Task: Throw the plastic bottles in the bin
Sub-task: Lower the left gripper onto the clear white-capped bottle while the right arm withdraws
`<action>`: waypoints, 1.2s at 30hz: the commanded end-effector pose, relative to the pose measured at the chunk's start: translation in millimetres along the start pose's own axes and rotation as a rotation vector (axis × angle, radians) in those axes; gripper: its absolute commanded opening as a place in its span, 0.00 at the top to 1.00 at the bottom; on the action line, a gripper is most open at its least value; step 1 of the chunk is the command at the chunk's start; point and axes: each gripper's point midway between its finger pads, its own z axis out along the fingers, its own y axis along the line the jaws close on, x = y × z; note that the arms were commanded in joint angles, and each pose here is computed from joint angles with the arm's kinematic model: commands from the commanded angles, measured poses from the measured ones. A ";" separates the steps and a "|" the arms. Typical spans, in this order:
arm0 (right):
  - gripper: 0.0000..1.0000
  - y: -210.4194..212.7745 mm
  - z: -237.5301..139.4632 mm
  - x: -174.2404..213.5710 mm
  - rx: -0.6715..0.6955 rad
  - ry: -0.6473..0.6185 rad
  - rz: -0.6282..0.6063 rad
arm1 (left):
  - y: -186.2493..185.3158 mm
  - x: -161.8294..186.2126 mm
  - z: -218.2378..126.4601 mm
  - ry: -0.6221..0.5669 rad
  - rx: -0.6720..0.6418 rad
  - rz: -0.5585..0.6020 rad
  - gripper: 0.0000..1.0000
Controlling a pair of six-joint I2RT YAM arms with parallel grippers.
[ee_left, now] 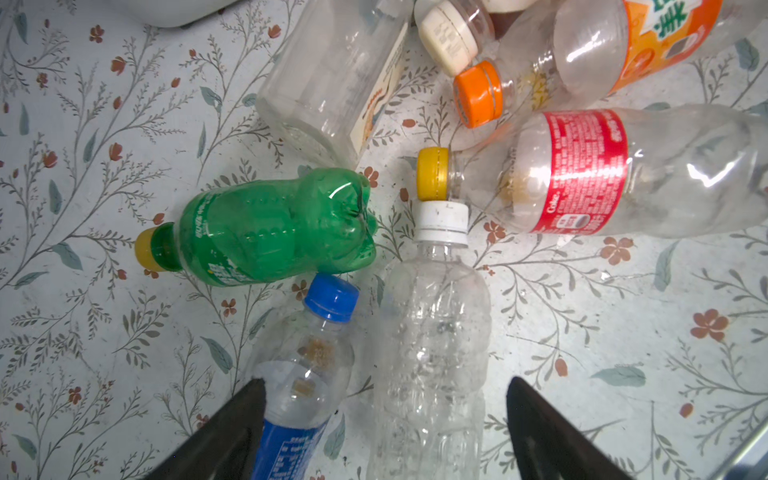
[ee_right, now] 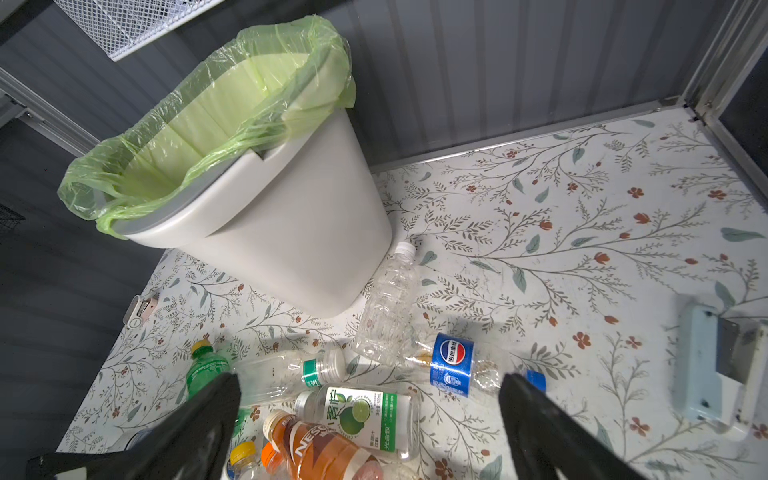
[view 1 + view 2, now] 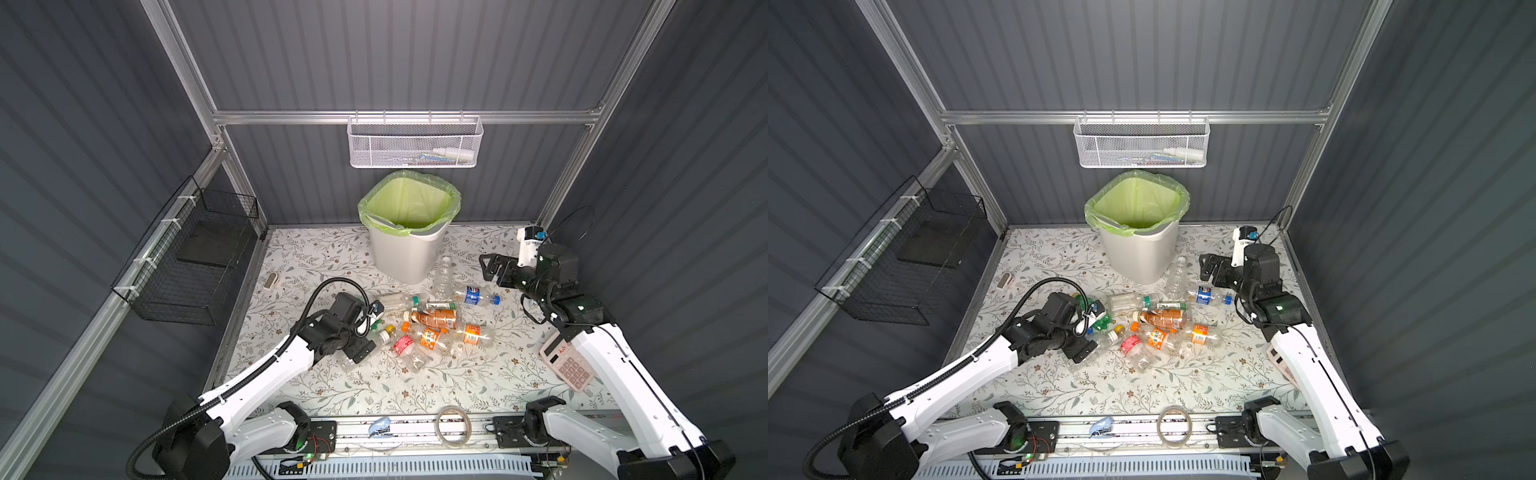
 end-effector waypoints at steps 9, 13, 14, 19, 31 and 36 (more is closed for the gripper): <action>0.01 -14.9 8.5 8.9 -0.014 -0.007 0.064 | -22.2 16.3 12.4 0.136 0.090 0.121 0.16; 0.01 -20.6 10.5 12.2 -0.010 -0.013 0.082 | -23.7 23.6 22.6 0.175 0.095 0.128 0.16; 0.01 -22.4 11.2 14.2 -0.009 -0.013 0.087 | -24.5 24.0 24.5 0.181 0.097 0.129 0.16; 0.01 -29.9 14.2 20.3 0.001 -0.008 0.105 | -27.3 29.1 36.9 0.239 0.098 0.141 0.16; 0.01 -44.4 16.8 26.4 0.032 -0.006 0.128 | -29.9 34.7 59.7 0.308 0.043 0.183 0.31; 0.01 -47.6 18.4 31.5 0.036 0.003 0.138 | -27.9 26.3 57.4 0.279 0.026 0.205 0.41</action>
